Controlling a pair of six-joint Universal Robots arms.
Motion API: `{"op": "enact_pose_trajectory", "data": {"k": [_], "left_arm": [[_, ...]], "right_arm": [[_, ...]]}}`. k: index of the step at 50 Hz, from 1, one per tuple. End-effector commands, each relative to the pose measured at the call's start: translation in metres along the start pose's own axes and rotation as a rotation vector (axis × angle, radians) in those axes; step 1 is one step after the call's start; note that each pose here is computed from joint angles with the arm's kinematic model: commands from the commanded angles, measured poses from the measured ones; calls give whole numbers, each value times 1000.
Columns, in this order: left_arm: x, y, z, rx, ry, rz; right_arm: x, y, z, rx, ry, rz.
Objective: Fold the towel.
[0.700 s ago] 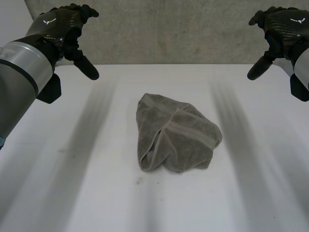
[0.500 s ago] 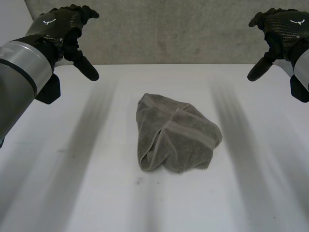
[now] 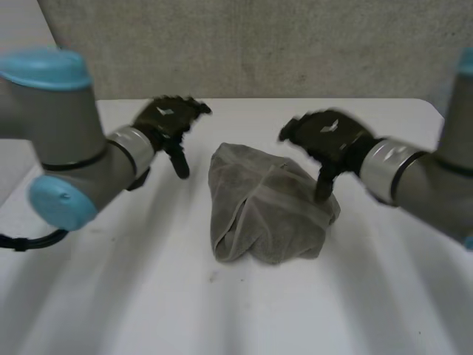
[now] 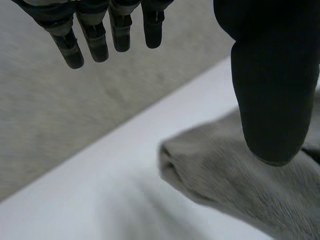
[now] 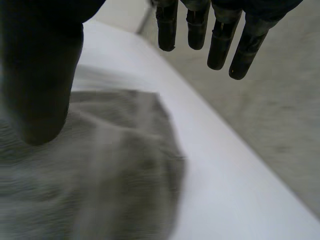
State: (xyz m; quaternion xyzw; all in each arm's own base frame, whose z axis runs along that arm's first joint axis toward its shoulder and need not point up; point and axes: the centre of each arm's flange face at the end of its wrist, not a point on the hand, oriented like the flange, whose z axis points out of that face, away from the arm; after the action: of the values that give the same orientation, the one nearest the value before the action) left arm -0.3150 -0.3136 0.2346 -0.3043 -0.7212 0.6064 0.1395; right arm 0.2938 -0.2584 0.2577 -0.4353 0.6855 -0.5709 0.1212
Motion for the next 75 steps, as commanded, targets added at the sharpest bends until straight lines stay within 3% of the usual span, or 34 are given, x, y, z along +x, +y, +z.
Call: {"op": "enact_pose_trajectory", "data": {"k": [1, 8, 16, 22, 27, 29, 34, 41, 45, 52, 56, 61, 75], "left_arm": [[21, 50, 41, -48, 201, -2], [30, 77, 60, -63, 272, 8], [37, 92, 64, -76, 292, 91], [43, 83, 62, -56, 277, 158], [29, 44, 52, -7, 154, 181], [19, 18, 38, 13, 57, 174], [13, -5, 1, -5, -17, 111], [17, 16, -62, -136, -21, 39], [27, 42, -106, -221, -4, 26], [28, 50, -143, -185, -27, 25], [31, 48, -157, -133, -41, 31], [30, 46, -166, -109, -55, 32], [24, 40, -180, -71, -98, 29]], "right_arm": [[-42, 34, 25, -63, -117, -5], [-62, 68, 57, -69, -88, -31], [-66, 83, 60, -109, -60, -37], [-57, 68, 49, -79, -34, -41], [-45, 39, 26, -7, 8, -56], [-38, 32, 20, 5, 26, -57], [-17, 26, -4, -12, 49, -69], [-14, 57, -44, -277, -66, -210], [-11, 61, -48, -313, -89, -250], [11, 42, -21, -149, 32, -208], [5, 31, -4, -59, 23, -167], [-40, 8, 30, 70, -125, -181], [-91, 28, 90, 28, -329, -183]]}}
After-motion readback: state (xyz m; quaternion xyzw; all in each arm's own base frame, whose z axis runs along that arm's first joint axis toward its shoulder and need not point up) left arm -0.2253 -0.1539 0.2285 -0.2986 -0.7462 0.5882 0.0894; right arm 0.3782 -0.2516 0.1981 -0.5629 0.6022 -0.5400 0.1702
